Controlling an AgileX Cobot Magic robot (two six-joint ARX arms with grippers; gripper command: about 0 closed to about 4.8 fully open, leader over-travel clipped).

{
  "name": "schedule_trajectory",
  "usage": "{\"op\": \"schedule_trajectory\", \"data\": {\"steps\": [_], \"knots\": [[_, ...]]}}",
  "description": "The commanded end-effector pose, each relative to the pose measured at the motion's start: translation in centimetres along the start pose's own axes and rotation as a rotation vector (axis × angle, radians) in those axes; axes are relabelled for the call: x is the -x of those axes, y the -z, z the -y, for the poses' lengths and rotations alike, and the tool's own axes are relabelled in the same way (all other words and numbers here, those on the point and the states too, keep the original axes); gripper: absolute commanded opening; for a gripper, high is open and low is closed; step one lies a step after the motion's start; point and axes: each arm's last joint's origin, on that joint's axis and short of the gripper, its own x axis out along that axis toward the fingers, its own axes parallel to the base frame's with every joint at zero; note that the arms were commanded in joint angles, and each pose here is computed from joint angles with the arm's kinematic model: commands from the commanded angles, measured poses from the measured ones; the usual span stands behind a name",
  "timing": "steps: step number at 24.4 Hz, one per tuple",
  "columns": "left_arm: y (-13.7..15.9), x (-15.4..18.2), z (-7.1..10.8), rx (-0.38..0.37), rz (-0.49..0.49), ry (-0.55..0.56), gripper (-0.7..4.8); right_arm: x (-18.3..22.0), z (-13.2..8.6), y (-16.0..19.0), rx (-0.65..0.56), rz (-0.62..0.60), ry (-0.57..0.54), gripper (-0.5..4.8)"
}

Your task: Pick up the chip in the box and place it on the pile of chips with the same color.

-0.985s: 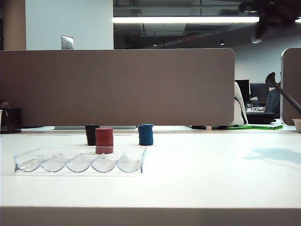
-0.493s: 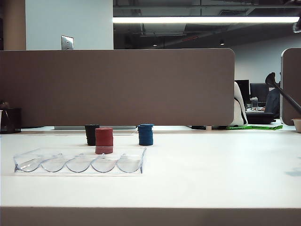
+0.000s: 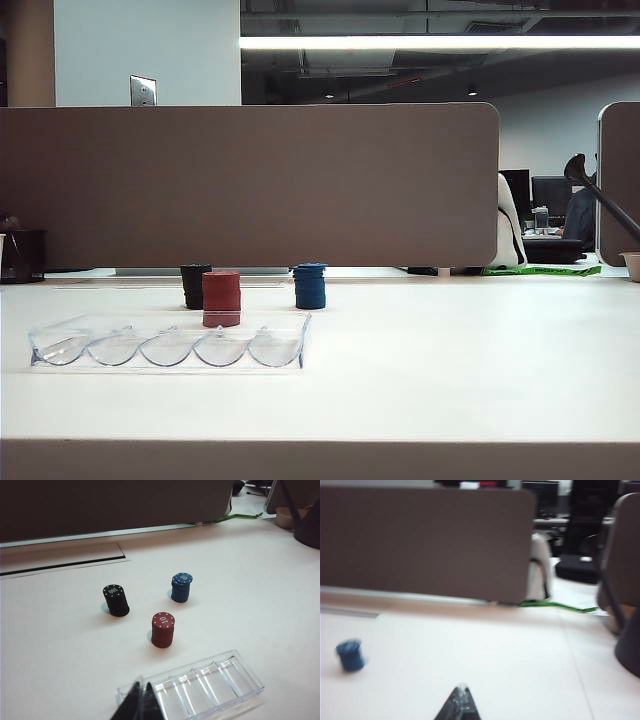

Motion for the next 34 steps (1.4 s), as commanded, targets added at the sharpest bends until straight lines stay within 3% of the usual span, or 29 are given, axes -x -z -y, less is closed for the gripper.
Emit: {"op": "schedule_trajectory", "data": {"steps": [1, 8, 24, 34], "knots": [[0.1, 0.1, 0.1, 0.009, -0.016, 0.022, -0.06, 1.0, 0.1, 0.1, 0.03, 0.033, -0.041, -0.06], [0.2, 0.1, 0.1, 0.005, -0.023, 0.024, -0.06, 2.8, 0.5, 0.1, 0.039, 0.118, -0.017, -0.06], [-0.3, 0.3, -0.1, -0.059, 0.048, -0.061, -0.06, 4.3, 0.7, 3.5, 0.003, 0.114, 0.09, -0.06], [3.0, 1.6, 0.6, -0.078, 0.111, -0.118, -0.06, 4.2, 0.7, 5.2, -0.017, 0.09, 0.089, -0.06]]}}
